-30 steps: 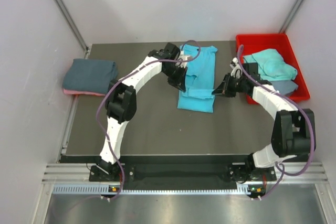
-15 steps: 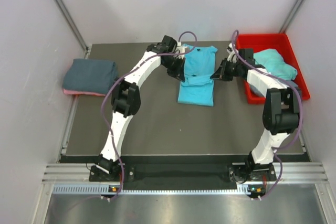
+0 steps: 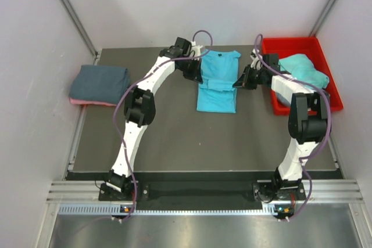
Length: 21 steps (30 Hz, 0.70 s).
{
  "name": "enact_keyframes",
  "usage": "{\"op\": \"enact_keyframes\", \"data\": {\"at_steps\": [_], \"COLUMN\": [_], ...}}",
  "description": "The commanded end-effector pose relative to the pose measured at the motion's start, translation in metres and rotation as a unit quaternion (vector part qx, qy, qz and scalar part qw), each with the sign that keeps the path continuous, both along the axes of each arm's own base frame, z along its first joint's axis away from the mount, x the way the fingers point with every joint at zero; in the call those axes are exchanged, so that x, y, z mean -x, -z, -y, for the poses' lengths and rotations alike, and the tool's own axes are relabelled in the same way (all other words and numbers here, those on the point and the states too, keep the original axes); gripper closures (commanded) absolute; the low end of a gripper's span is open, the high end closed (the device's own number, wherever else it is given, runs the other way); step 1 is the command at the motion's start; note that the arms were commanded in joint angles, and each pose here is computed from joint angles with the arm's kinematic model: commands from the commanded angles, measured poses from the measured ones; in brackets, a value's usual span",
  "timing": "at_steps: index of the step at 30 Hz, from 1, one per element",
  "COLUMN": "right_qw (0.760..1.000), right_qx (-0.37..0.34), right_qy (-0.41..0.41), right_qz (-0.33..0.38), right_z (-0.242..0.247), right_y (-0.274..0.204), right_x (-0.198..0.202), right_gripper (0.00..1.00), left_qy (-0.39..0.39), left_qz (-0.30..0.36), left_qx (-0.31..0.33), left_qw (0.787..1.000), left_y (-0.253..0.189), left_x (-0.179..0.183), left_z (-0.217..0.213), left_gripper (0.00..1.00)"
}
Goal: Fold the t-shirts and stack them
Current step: Fold the tshirt
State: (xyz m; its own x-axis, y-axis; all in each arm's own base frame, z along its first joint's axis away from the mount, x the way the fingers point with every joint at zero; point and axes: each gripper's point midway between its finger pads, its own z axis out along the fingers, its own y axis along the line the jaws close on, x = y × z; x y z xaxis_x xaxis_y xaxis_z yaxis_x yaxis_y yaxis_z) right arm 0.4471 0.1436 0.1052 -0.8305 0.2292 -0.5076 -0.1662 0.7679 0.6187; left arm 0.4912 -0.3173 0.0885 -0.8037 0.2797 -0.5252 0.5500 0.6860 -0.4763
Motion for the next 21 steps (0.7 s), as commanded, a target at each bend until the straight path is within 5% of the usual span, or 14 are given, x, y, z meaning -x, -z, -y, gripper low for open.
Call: {"op": "enact_keyframes", "data": {"at_steps": [1,18,20,21], "right_qw": [0.998,0.996,0.996,0.995], "right_qx": [0.021,0.039,0.044,0.048], "right_qy": [0.010,0.020,0.025,0.028], "right_qz": [0.065,0.081,0.079,0.080], "right_z": [0.009,0.015,0.017,0.018], "right_y": [-0.020,-0.018,-0.016,-0.015], "right_x": [-0.028,-0.046,-0.046,-0.046], "right_gripper": [1.00,1.00,1.00,1.00], "left_qy": [-0.014,-0.045,-0.052,-0.057], "left_qz": [0.064,0.075,0.089,0.097], "left_qx": [0.009,0.021,0.018,0.019], "left_qw": [0.998,0.996,0.995,0.994], "left_y": [-0.013,-0.001,-0.002,-0.006], "left_x": [-0.033,-0.052,-0.059,-0.063], "left_z": [-0.005,0.002,0.002,0.002], "left_gripper": [1.00,0.99,0.91,0.71]}}
